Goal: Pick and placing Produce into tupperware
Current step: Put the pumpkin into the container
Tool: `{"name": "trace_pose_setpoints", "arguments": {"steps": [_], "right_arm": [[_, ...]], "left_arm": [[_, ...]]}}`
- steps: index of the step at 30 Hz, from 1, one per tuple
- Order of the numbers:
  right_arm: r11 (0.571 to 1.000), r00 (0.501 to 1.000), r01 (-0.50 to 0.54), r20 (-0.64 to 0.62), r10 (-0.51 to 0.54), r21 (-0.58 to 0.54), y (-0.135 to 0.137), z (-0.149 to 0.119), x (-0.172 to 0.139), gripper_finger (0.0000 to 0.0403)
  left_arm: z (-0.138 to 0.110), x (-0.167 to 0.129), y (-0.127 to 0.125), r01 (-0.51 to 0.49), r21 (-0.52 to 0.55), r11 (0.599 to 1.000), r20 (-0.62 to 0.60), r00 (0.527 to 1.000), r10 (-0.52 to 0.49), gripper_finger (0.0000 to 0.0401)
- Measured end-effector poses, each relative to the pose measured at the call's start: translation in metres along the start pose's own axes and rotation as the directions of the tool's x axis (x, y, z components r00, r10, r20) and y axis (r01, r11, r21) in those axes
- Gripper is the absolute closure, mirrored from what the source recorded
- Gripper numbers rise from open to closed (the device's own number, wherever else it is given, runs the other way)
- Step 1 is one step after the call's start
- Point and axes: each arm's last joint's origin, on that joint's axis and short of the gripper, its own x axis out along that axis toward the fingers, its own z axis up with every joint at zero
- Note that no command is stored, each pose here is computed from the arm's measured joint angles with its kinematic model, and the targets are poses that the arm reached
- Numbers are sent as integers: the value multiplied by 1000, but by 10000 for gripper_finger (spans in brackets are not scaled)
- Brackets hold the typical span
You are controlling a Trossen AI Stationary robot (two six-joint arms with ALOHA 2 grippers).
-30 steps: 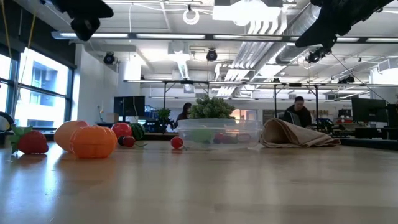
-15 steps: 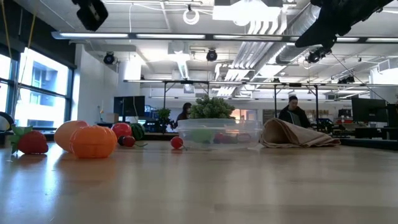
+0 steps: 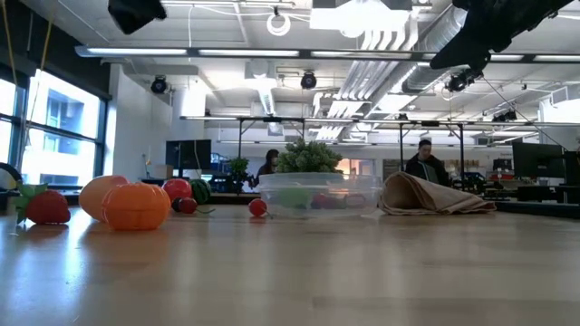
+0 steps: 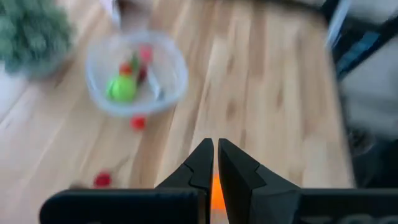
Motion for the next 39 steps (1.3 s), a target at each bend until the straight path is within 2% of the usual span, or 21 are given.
{"name": "trace_pose_setpoints", "arguments": {"steps": [2, 7, 10, 16, 20, 27, 39], "right_arm": [[1000, 1000, 0, 0, 0, 0, 0, 0, 0, 373], [1000, 1000, 0, 0, 0, 0, 0, 0, 0, 373], [1000, 1000, 0, 0, 0, 0, 0, 0, 0, 373], [1000, 1000, 0, 0, 0, 0, 0, 0, 0, 373], [1000, 1000, 1, 0, -1, 0, 0, 0, 0, 373], [1000, 1000, 3, 1, -3, 0, 0, 0, 0, 373], [1000, 1000, 3, 1, -3, 0, 0, 0, 0, 373]], "left_arm": [[-4, 14, -9, -8, 52, 999, -103, 995, 13, 387], [-15, 60, -33, 85, 171, 982, -292, 956, -32, 387], [-24, 87, -41, 127, 240, 962, -383, 923, -26, 387], [-39, 129, -46, 132, 311, 941, -487, 873, 38, 387], [-47, 144, -47, 134, 338, 931, -524, 849, 68, 375], [-50, 149, -47, 127, 342, 931, -529, 845, 79, 291], [-46, 151, -50, 94, 264, 960, -493, 869, 50, 158]]}}
